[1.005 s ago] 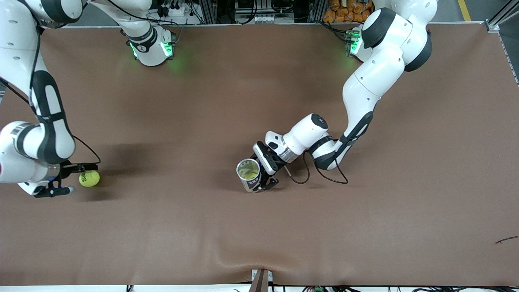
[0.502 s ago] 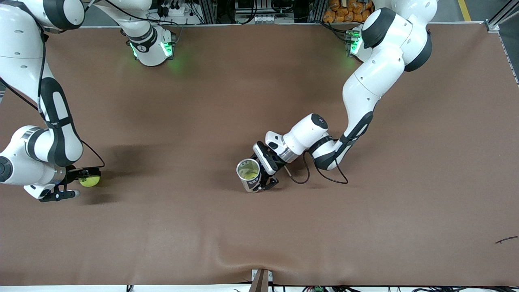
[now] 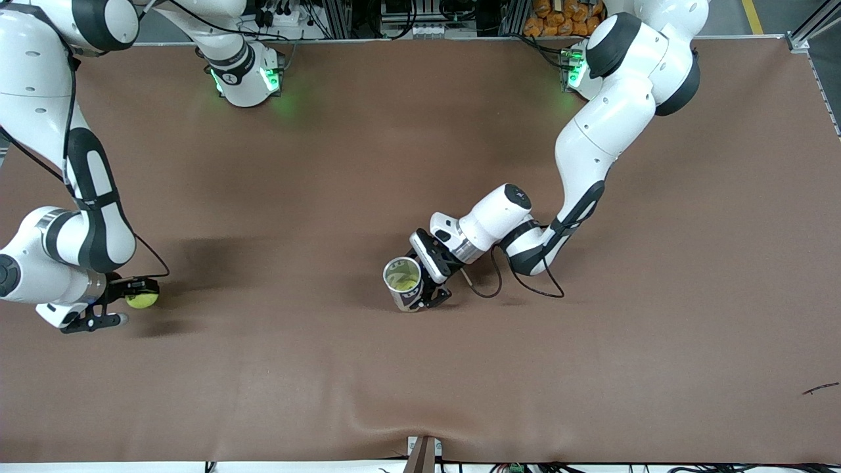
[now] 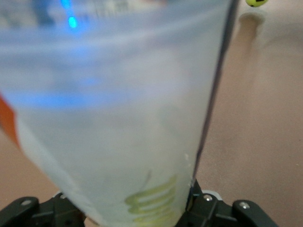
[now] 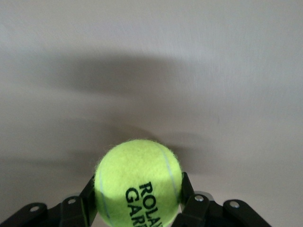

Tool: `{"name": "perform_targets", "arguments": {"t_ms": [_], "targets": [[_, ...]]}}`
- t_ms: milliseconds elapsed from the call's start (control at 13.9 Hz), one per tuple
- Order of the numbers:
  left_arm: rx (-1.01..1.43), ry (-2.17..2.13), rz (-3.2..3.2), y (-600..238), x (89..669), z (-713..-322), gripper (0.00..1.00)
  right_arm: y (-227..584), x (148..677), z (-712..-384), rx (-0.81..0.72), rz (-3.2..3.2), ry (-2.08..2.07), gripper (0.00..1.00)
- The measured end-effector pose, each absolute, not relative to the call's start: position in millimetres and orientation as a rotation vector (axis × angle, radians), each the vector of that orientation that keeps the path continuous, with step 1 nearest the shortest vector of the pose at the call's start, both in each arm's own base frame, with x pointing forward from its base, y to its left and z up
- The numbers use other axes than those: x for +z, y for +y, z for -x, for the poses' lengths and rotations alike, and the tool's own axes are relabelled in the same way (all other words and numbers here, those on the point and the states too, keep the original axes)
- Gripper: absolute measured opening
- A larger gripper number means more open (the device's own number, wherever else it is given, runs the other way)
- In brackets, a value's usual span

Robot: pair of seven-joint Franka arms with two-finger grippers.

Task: Insert tennis ball vertically with right arm
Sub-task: 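Carry the second ball over the tube opening with the right gripper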

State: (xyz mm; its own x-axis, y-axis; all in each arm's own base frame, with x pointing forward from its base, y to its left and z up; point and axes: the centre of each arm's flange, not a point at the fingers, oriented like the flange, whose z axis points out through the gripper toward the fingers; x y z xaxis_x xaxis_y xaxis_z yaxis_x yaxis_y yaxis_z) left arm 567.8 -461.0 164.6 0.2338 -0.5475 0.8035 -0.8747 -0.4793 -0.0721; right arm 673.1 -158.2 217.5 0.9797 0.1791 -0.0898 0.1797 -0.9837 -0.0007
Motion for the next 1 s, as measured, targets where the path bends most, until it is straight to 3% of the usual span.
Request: {"name": "perform_targets", "arguments": {"t_ms": [359,718,1005], "targets": [[1.131,-1.305,-2.12,-460,164,-569,0.77,-56,276,-712,-0.102,-3.225,0.334,0.68],[1.132,-1.304,-2.121,-459,165,-569,0.77,41,305,-716,-0.151,-3.502,0.112,0.68],[1.133,-1.302,-2.122,-458,165,-570,0.77,136,339,-706,-0.276,-3.559,-0.219,0.68]]}}
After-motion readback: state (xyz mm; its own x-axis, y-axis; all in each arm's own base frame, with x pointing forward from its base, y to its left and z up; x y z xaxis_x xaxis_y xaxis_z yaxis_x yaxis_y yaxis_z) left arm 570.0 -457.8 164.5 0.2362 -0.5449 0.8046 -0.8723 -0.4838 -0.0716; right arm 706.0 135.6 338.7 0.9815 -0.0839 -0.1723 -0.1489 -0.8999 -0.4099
